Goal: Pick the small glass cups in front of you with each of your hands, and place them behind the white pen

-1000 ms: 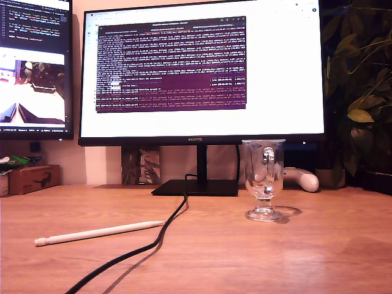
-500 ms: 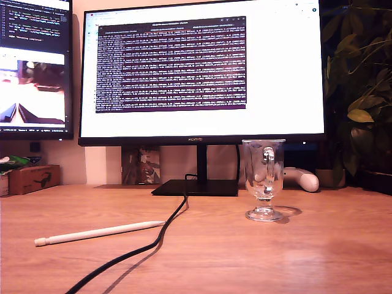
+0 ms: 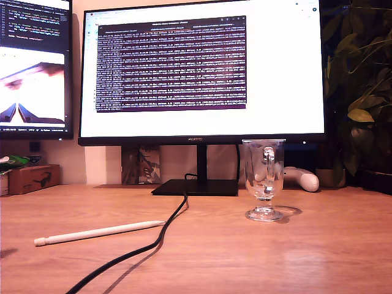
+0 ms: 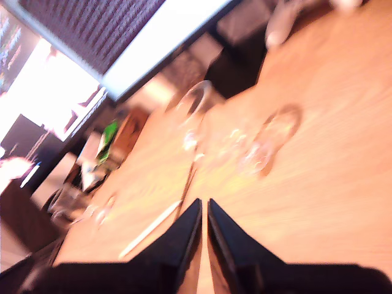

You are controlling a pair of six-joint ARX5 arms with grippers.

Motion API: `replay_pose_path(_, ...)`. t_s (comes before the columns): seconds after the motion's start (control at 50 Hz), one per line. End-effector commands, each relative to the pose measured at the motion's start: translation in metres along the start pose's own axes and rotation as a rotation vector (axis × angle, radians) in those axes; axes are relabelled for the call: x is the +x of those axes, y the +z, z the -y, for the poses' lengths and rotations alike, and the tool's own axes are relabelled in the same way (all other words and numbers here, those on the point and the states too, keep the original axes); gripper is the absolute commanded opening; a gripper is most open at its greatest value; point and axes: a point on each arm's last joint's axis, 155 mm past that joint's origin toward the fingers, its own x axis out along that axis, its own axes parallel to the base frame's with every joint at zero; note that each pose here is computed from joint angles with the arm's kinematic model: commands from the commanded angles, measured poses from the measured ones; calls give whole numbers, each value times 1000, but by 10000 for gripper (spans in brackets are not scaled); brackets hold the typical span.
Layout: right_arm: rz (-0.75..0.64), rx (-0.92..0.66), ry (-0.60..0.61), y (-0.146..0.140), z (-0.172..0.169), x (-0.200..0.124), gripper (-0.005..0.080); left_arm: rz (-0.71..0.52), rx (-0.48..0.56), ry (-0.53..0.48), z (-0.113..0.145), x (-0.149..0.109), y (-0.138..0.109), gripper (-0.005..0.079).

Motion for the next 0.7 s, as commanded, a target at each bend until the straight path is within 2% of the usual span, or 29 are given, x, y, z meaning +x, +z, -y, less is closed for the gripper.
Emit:
replay_pose_path(0.0, -11, -12, 17, 12, -20, -6, -13, -8, -3, 0, 13, -7, 13, -17)
replay_pose_path(0.22, -177, -21, -60, 19, -37, -1, -13, -183, -8, 147, 11, -17, 19, -17)
replay_pose_path(0.34, -285, -48, -151, 22, -35, 7, -13, -249, -9, 248, 8, -20, 36, -17)
replay_pose_path(0.44, -377, -82, -255, 23, -25, 15, -13, -296, 41, 328, 5, -23, 55, -17)
replay_pose_path(0.46, -394, -87, -273, 23, -23, 17, -13, -312, 87, 343, 4, -24, 59, -17)
replay_pose_path(0.5, -426, -99, -317, 24, -18, 21, -13, -331, 81, 376, 2, -24, 65, -16)
replay_pose_path(0.54, -456, -107, -358, 24, -14, 24, -13, -358, 138, 420, -4, -25, 73, -11)
replay_pose_path(0.62, -500, -146, -416, 26, -6, 33, -7, -423, 188, 478, -11, -25, 82, -4)
replay_pose_path(0.68, -536, -172, -441, 26, -3, 38, 2, -480, 215, 522, -18, -25, 85, 31)
